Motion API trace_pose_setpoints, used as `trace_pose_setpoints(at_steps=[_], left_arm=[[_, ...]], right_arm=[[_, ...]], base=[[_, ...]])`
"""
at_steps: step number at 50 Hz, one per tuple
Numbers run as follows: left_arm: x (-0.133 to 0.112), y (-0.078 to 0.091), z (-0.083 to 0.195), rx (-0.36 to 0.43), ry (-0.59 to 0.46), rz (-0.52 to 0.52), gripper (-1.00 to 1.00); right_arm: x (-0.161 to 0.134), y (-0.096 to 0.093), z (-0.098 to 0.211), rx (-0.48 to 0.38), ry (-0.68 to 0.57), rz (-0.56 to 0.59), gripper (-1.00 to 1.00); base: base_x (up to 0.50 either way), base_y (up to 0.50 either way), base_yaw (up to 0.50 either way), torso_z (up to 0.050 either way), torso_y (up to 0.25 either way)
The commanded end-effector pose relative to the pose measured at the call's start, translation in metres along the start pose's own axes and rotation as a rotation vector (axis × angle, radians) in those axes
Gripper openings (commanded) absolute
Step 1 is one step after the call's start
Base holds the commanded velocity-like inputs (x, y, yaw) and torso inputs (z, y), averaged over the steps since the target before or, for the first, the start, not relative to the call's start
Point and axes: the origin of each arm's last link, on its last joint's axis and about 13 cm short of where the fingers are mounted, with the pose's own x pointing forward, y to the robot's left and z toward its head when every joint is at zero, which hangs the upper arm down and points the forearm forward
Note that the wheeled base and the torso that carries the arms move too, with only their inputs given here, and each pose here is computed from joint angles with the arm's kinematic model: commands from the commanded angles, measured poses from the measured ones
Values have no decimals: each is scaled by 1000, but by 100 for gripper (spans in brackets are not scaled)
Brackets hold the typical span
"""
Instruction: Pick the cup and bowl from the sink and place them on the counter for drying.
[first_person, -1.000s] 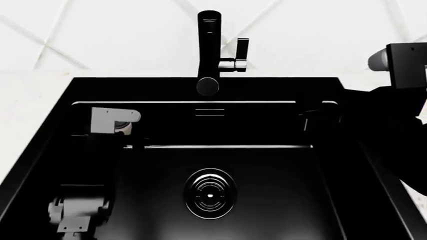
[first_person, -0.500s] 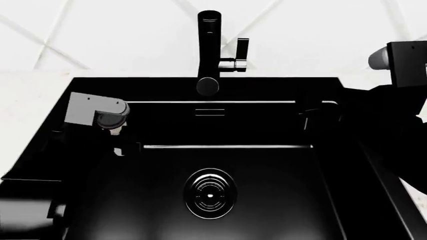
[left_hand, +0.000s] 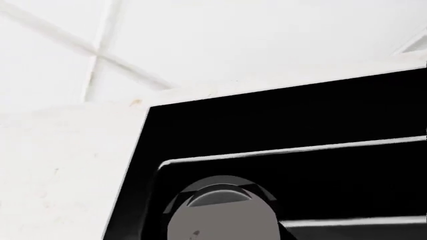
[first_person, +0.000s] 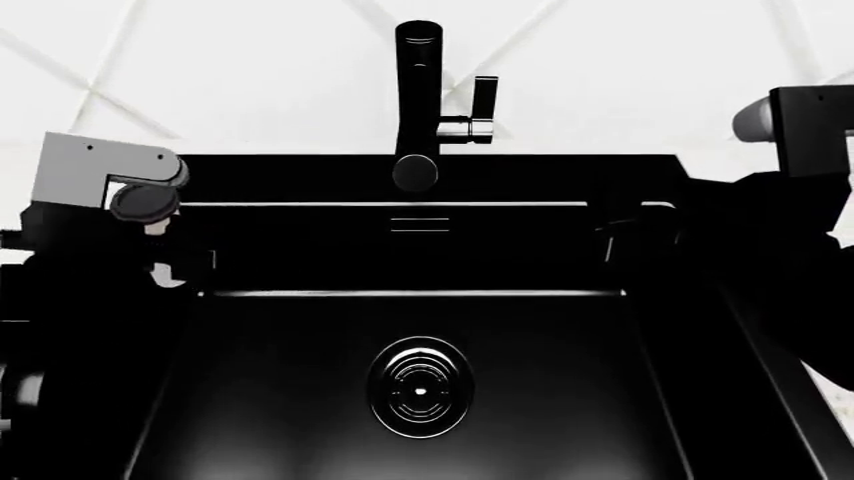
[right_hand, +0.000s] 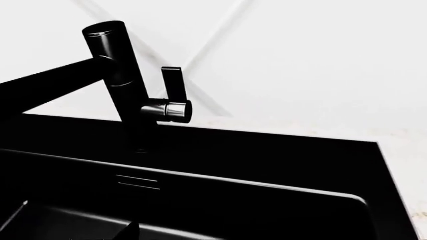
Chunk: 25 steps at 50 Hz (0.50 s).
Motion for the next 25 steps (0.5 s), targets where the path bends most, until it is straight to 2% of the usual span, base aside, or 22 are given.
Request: trace_pose_setpoints(at_steps=[1, 7, 15, 16, 20, 21, 22, 24, 25], left_arm=[[-7, 25, 13, -21, -8, 144, -100], [-11, 44, 15, -31, 10, 219, -100], [-10, 58, 2, -44, 75, 315, -100], [-12, 68, 1, -53, 75, 344, -100], [-10, 78, -2, -63, 87, 408, -100], [-8, 75, -1, -49, 115, 447, -100], [-8, 77, -1, -64, 92, 439, -100], [-7, 77, -3, -56, 107, 490, -100], [-8, 81, -5, -48, 114, 483, -100]], right_arm=[[1, 0, -3, 4, 4, 5, 100], [-1, -1, -3, 4, 6, 2, 100], [0, -2, -7, 8, 11, 3, 100], [1, -2, -6, 12, 9, 5, 100], [2, -2, -8, 12, 13, 8, 100], [2, -2, -9, 13, 13, 8, 100], [2, -2, -9, 14, 13, 7, 100], [2, -2, -10, 16, 15, 7, 100], [2, -2, -10, 15, 17, 10, 100]], base=[[0, 0, 0, 0, 0], [0, 0, 0, 0, 0], [0, 0, 0, 0, 0], [0, 0, 0, 0, 0], [0, 0, 1, 0, 0], [0, 0, 0, 0, 0], [0, 0, 0, 0, 0], [0, 0, 0, 0, 0], [0, 0, 0, 0, 0]])
